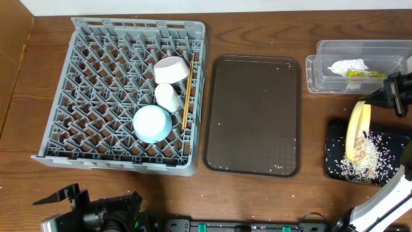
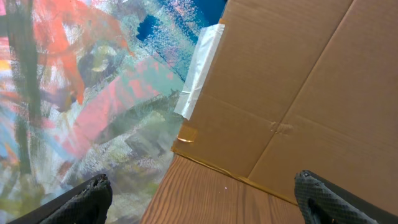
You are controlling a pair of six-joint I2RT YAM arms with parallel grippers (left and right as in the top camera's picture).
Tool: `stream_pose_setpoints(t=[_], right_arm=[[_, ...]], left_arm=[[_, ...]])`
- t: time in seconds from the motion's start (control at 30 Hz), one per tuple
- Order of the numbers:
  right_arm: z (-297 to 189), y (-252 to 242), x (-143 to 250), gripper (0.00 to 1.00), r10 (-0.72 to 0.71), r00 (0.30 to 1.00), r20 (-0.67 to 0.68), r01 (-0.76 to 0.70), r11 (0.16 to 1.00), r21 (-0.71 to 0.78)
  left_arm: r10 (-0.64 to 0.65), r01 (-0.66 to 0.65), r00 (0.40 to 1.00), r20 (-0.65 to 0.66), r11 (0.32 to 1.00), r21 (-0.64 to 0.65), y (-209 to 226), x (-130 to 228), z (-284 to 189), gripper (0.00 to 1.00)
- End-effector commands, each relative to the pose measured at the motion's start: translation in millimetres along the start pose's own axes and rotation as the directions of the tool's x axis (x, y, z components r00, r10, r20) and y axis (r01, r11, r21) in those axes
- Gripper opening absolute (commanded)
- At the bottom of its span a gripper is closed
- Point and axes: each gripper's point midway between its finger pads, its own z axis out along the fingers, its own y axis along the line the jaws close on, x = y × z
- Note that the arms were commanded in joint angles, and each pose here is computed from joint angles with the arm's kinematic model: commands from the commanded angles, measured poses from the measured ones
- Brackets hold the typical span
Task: Sort waste into correct bins and load items into the dishwasher
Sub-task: 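Tilt the yellow plate to dump the rice scraps into the bin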
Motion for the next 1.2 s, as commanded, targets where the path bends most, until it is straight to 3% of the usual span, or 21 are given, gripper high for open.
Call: stream_pose_setpoints(t=[0.0, 0.23, 0.37, 0.47, 0.8, 1.17], right_arm=[[-12.7, 11.5, 11.7, 0.01, -0.076, 0.997, 0.022, 0.078, 0.994, -0.076], [-22.5, 16.4, 14.5, 0.01, -0.108, 0.994, 0.034, 0.112, 0.983, -0.146], [-30.2, 14.4, 10.3, 0.01, -0.055, 0.998, 0.042, 0.062, 0.983, -0.174], [-40.6, 18.1, 10.9, 0.01, -0.104, 0.993, 0.058, 0.115, 0.964, -0.239], [-46.4, -9.7, 20.3, 0.01, -0.039, 0.998, 0.053, 0.053, 0.958, -0.281], [-55.8, -12.0, 20.8, 0.01, -0.031, 0.999, 0.038, 0.045, 0.889, -0.456]], left_arm=[[-0.021, 0.021, 1.000, -0.015, 0.998, -0.051, 9.7, -3.4, -0.1, 0.95], [-0.022, 0.021, 1.000, -0.015, 0.998, -0.051, 9.7, -3.5, -0.1, 0.95], [-0.022, 0.021, 1.000, -0.015, 0.998, -0.051, 9.7, -3.5, -0.1, 0.94], [-0.022, 0.021, 1.000, -0.015, 0.998, -0.051, 9.7, -3.5, -0.1, 0.95], [-0.021, 0.021, 1.000, -0.015, 0.998, -0.051, 9.7, -3.4, -0.1, 0.95], [-0.021, 0.021, 1.000, -0.015, 0.998, -0.052, 9.7, -3.4, -0.1, 0.95]])
